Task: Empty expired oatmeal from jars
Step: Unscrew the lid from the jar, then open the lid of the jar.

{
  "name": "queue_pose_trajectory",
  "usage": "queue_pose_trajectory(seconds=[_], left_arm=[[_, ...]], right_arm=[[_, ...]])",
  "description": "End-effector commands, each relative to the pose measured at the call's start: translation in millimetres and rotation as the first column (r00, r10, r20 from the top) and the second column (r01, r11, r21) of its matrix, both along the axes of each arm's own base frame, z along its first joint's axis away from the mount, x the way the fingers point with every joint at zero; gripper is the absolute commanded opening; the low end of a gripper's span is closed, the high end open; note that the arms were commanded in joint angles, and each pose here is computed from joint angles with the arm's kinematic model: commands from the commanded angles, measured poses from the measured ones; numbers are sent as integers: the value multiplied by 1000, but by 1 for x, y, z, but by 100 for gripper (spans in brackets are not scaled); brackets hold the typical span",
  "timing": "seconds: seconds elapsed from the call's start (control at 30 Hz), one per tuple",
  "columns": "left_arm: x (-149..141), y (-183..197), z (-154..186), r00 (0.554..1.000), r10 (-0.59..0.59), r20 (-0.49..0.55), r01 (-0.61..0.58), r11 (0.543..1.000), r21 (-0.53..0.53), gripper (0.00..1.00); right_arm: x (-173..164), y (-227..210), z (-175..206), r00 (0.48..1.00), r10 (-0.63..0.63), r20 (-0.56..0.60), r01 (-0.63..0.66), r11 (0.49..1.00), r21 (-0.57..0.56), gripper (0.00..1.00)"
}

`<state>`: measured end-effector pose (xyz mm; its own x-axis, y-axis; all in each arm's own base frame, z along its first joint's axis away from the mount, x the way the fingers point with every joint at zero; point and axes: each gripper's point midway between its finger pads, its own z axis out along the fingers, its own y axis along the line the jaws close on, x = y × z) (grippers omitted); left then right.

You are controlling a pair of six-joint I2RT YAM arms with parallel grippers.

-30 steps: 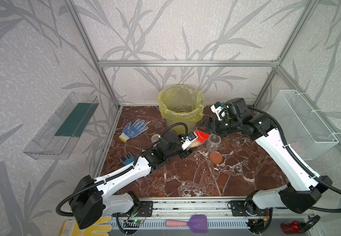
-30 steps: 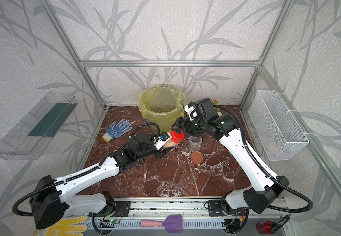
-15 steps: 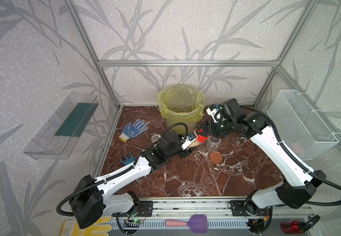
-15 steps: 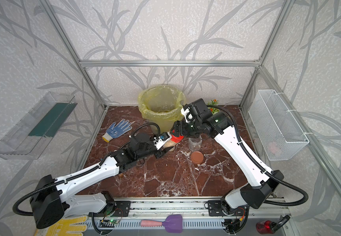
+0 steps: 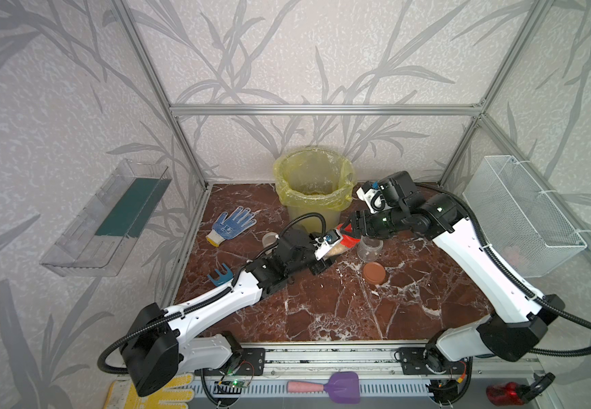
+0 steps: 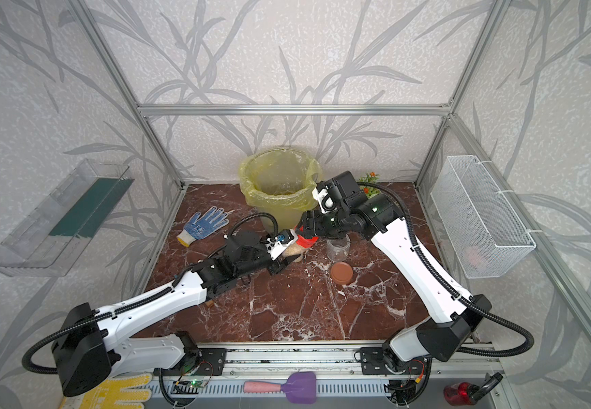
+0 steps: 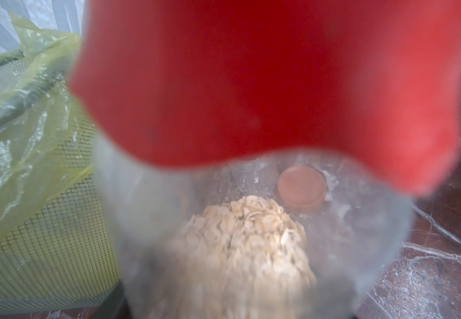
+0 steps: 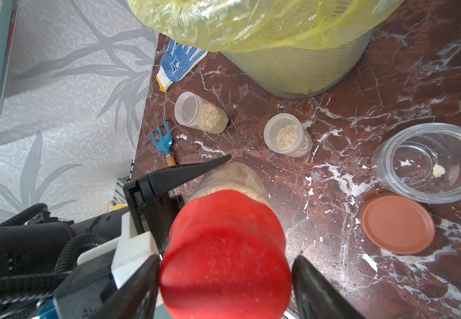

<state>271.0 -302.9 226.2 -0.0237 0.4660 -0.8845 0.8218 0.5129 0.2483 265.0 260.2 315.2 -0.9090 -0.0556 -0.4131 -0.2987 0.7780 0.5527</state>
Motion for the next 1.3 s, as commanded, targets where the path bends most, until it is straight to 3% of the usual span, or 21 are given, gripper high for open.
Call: queue_pose_trajectory(seconds=[0.0,0.13,0.3,0.5,0.67,0.73,0.83,0.97,1.27], left_arm=[[-1,-8,29,998,-33,54,37,997,-63,0],[-7,-9,34,997,-60,52,64,994,-85,0],[-13,-11,39,995,-88,46,93,990,-110,0],[-25,-13,46,988,-152,19,153,976,-157,0],[-26,-12,45,984,-180,-10,175,968,-180,0],[-24,-9,42,984,-175,-22,168,968,-184,0],[-24,-6,41,984,-177,-35,166,965,-205,0],[-24,-1,45,982,-181,-52,164,957,-240,0],[-32,0,39,974,-204,-95,174,951,-256,0]], right_arm=[[-9,8,-12,997,62,-47,-62,998,-4,67],[-11,14,-12,994,99,-54,-98,995,16,52],[-18,16,-11,985,167,-41,-167,986,21,39],[-35,26,-2,925,377,49,-379,924,43,27],[-49,31,5,820,557,133,-565,824,31,16],[-59,33,13,753,633,178,-648,761,35,10],[-66,32,21,663,700,266,-725,688,-2,10],[-60,29,20,564,735,376,-755,644,-125,9],[-49,28,26,336,807,486,-796,519,-312,5]])
